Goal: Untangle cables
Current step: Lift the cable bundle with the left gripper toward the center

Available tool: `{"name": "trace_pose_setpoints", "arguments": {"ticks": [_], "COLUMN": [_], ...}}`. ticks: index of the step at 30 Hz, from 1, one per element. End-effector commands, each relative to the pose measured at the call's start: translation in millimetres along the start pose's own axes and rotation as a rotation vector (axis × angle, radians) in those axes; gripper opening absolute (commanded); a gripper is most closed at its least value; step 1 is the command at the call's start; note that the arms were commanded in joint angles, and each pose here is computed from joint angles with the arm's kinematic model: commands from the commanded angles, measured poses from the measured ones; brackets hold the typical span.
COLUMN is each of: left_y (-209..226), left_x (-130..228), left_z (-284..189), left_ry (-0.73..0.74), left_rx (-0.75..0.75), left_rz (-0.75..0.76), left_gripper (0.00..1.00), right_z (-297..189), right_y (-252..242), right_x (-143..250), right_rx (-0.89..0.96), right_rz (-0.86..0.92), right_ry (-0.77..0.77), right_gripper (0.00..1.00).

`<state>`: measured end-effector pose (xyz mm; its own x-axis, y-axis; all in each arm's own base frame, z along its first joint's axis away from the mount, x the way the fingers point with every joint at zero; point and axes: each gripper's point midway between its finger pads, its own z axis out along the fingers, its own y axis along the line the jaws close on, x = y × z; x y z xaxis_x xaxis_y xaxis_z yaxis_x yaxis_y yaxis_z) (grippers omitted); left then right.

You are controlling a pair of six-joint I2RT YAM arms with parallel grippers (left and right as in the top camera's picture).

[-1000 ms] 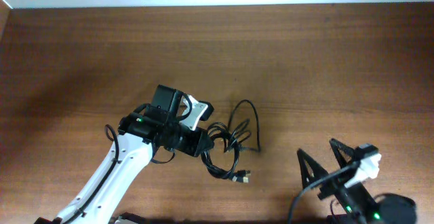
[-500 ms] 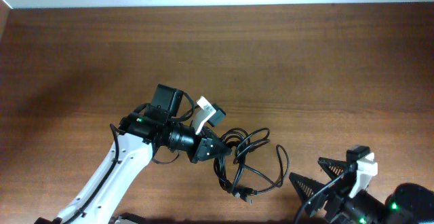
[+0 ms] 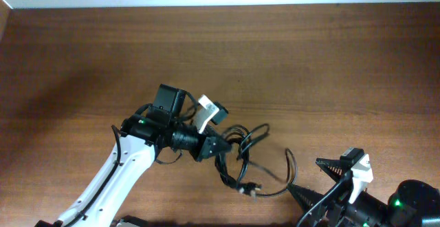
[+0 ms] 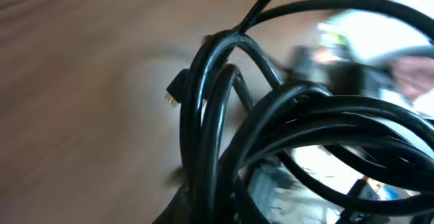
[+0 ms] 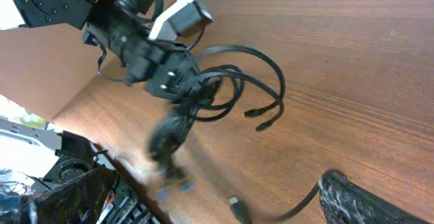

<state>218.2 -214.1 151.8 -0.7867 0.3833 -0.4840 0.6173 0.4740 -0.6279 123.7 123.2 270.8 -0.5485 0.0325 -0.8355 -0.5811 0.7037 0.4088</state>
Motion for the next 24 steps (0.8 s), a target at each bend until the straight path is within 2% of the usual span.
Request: {"name": "trace_pose_setpoints", "arguments": {"ticks": [1,8,13,17,20,24], "left_y": [65,78,75,70,62,41], "left_x": [2,-21,-30,-39,-44,-46], "left_z": [-21,-58,-81,-88,-82,-62], "left_ry": [-0.014,-0.118,-0.190,-0.238,-0.219,-0.138], "left_rx": [-0.423,-0.634,-0.719,-0.725,-0.717,-0.687], "left_rz": [-0.186,-0.169,-0.139,-0.111,-0.004,0.228], "left_gripper": [0.00,0.00,0.00,0.00,0.00,0.00], "right_z": [-1,15,33,41,45,47], "right_y": [4,-19,-26,-23,-19,-10], "right_x": [-3,2,8,3,3,5], "right_rx": [-0.014,0.051,0.010,-0.052,-0.084,-0.132], "right_rz": [0.083,0.269,0.341,0.337,0.280,0.146], "right_ry": [0.000,0.091,0.196,0.214,0.231,0.240], "right_gripper": [0.99,0.99,0.99,0.99,0.99,0.99]}}
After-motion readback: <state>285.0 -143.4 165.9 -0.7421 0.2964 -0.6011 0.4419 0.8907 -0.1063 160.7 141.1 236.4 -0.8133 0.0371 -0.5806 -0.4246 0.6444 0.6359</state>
